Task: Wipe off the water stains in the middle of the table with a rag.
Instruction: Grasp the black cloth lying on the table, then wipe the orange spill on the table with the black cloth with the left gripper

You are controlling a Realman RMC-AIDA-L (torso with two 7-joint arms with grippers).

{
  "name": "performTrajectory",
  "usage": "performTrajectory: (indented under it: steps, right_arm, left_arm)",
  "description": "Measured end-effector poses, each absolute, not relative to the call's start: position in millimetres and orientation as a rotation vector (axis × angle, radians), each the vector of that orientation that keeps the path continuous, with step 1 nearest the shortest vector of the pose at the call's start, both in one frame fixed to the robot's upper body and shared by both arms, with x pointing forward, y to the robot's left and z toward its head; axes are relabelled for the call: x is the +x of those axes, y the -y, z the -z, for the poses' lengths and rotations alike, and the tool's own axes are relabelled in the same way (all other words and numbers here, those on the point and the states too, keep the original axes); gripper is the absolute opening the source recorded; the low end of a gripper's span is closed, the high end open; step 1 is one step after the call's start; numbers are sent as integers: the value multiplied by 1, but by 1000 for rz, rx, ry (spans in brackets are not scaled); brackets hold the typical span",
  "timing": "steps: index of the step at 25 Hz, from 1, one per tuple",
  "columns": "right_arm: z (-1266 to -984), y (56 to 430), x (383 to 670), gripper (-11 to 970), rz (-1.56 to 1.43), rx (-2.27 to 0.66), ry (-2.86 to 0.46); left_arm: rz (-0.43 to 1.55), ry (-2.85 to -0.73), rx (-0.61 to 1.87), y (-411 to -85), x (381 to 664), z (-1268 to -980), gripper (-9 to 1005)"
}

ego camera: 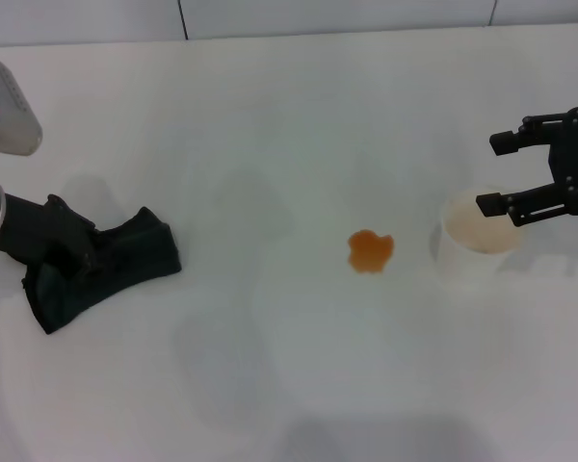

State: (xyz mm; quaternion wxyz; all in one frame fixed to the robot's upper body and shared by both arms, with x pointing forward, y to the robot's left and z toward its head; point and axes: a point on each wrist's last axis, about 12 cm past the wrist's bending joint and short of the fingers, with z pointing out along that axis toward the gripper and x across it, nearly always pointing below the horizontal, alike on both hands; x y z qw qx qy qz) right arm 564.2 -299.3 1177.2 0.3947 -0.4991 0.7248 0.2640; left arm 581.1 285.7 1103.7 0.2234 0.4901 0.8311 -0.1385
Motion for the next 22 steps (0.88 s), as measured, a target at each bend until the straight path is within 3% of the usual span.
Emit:
performTrajectory:
  steps: [3, 8, 13, 22]
  right_arm:
    - [-1177, 299, 565, 845, -668, -1266, -1836]
    - [-1177, 298, 565, 841, -669, -1267, -1834]
    - [-1177, 297, 565, 842, -670, -1268, -1831]
    - [-1179, 296, 566, 842, -664, -1286, -1823]
  left_arm:
    - [394, -2297, 1353, -284, 582, -1103, 233]
    - [415, -2311, 1365, -281, 583, -1099, 88]
    - [435, -2289, 1325, -276, 588, -1104, 79]
    - [501, -2187, 1261, -235, 623, -1140, 76]
